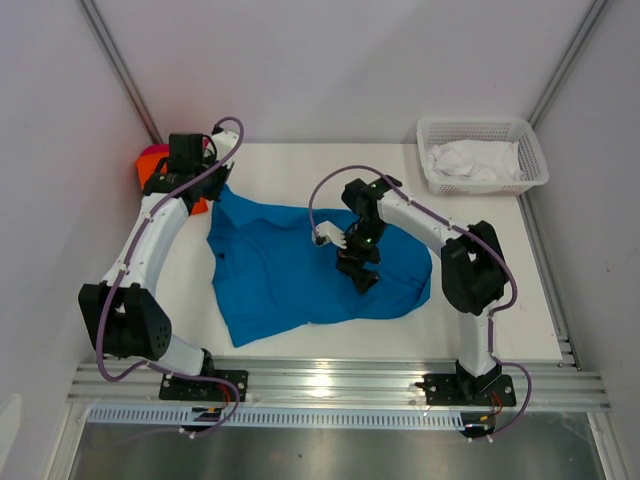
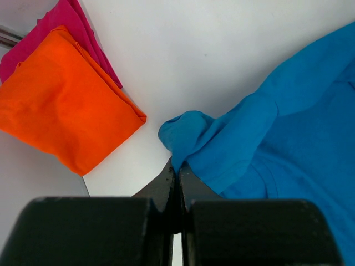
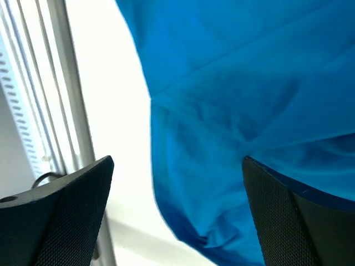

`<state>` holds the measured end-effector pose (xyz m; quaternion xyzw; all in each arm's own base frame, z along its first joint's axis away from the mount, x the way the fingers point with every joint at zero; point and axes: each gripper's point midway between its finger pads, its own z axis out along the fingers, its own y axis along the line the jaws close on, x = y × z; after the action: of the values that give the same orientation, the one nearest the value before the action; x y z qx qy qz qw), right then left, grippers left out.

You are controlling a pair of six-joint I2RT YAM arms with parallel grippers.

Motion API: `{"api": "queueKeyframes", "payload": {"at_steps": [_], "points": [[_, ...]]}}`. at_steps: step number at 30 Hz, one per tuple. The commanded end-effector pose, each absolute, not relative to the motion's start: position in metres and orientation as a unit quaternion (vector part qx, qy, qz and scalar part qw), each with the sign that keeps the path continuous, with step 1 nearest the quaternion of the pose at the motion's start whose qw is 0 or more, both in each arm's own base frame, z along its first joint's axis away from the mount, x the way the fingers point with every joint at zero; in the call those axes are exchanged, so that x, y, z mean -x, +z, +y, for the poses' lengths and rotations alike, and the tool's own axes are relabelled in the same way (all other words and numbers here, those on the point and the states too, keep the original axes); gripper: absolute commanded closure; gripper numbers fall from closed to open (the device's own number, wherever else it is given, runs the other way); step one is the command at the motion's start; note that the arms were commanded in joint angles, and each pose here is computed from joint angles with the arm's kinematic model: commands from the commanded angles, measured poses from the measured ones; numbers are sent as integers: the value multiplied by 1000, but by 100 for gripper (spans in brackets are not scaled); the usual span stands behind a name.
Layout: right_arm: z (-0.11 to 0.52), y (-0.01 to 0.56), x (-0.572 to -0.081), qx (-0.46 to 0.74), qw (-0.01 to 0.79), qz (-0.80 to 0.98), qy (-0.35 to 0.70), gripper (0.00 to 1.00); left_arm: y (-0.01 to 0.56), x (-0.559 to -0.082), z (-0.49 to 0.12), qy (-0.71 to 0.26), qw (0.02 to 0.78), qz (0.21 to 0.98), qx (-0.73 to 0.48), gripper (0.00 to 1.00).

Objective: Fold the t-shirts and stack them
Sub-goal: Flatten the tshirt out

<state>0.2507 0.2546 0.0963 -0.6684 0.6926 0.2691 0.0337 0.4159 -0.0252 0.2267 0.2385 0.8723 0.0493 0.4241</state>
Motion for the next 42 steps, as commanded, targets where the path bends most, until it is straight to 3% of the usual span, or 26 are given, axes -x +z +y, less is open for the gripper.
{"api": "queueKeyframes", "payload": {"at_steps": [1,9,16,22,27,30,31,35,38,42], "points": [[233,96,-232,652,-15,712,259,1,244,-420,-30,50,450,857,-248,100],[244,89,-339,605,172,768,121,1,238,-420,-29,52,443,859,-250,100],[268,87,-387,577,255,774,48,1,235,-420,-30,47,441,861,-249,100],[301,101,-403,574,288,763,76,3,233,-419,-30,47,439,862,-249,100],[318,92,-397,584,265,760,107,18,233,-417,-29,50,440,861,-251,100],[325,85,-388,593,247,757,117,33,232,-417,-28,54,439,861,-251,100],[325,81,-385,596,241,757,117,42,231,-417,-27,55,438,862,-251,100],[320,73,-378,601,224,759,111,59,230,-416,-28,53,437,862,-251,100],[311,68,-375,603,217,761,95,61,231,-417,-28,54,439,861,-251,100],[300,66,-374,603,223,763,73,55,227,-416,-28,51,436,863,-250,99]]}}
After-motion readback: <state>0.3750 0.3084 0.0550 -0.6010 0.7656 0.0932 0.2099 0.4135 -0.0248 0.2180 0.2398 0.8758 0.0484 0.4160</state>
